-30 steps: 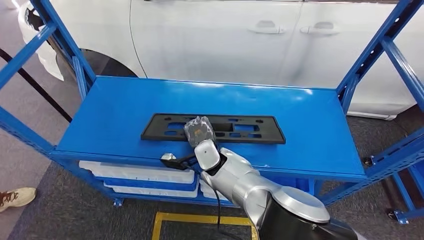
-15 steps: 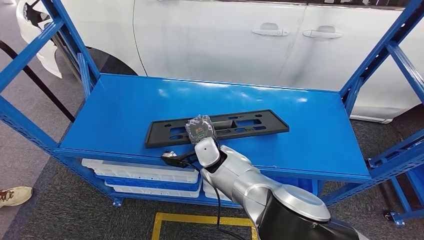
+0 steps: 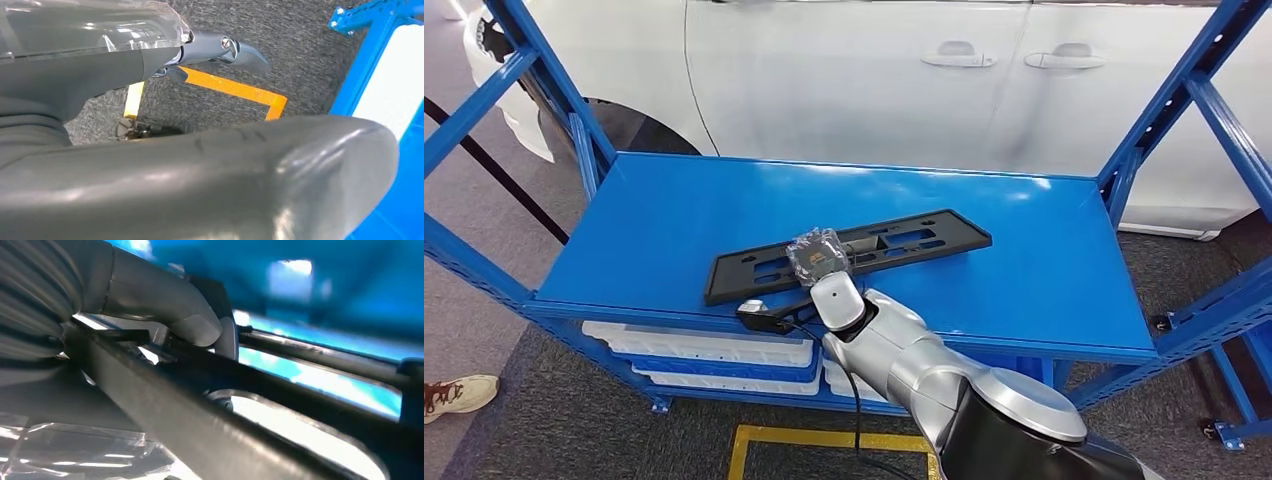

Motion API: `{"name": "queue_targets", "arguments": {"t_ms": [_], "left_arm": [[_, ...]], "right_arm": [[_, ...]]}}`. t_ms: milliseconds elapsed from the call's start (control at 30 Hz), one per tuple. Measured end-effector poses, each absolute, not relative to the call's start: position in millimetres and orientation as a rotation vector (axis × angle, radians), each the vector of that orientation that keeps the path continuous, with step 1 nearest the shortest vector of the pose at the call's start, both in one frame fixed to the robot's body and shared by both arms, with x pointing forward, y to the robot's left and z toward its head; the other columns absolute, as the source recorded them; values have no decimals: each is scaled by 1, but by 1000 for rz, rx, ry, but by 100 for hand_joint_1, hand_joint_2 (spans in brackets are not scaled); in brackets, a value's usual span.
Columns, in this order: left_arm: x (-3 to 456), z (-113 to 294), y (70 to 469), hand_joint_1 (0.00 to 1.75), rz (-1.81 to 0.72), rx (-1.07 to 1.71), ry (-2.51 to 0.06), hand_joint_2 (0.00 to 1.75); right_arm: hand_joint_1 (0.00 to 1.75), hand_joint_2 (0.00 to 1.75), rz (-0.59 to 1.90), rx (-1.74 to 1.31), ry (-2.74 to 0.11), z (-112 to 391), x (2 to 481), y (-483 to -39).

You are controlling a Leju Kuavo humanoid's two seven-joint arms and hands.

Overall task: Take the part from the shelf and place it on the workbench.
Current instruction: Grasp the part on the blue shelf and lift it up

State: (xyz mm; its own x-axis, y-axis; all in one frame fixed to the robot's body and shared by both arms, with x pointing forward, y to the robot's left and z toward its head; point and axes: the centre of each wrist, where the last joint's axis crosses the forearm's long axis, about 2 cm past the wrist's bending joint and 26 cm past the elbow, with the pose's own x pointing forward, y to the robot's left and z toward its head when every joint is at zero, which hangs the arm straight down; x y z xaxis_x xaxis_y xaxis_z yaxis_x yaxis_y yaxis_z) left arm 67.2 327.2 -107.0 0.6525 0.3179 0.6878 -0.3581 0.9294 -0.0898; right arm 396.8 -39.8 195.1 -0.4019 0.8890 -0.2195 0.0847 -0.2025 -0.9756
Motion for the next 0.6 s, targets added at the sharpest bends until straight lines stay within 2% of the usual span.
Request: {"name": "queue_targets", "arguments": {"t_ms": [167,267,367,433,533,600], "left_arm": [[67,-107,327,0,389,48,-771,0],[70,-106,328,0,402,35,-762,0],[74,-106,327,0,425,20,-771,0],[74,-106,324,0,442,8,-789,0],[71,-107,320,0,462,1,-815,0],[63,-108,317,0,465,5,-816,0]], "right_arm": [[175,175,1626,-1054,-1523,198,397,-39],[175,175,1474,-752,-1840,210,400,-37],[175,175,1188,-305,-2203,234,402,-35],[175,175,913,54,-2311,255,400,-43],[175,175,510,590,-2385,283,387,-84],[175,175,337,821,-2464,295,368,-121]]}}
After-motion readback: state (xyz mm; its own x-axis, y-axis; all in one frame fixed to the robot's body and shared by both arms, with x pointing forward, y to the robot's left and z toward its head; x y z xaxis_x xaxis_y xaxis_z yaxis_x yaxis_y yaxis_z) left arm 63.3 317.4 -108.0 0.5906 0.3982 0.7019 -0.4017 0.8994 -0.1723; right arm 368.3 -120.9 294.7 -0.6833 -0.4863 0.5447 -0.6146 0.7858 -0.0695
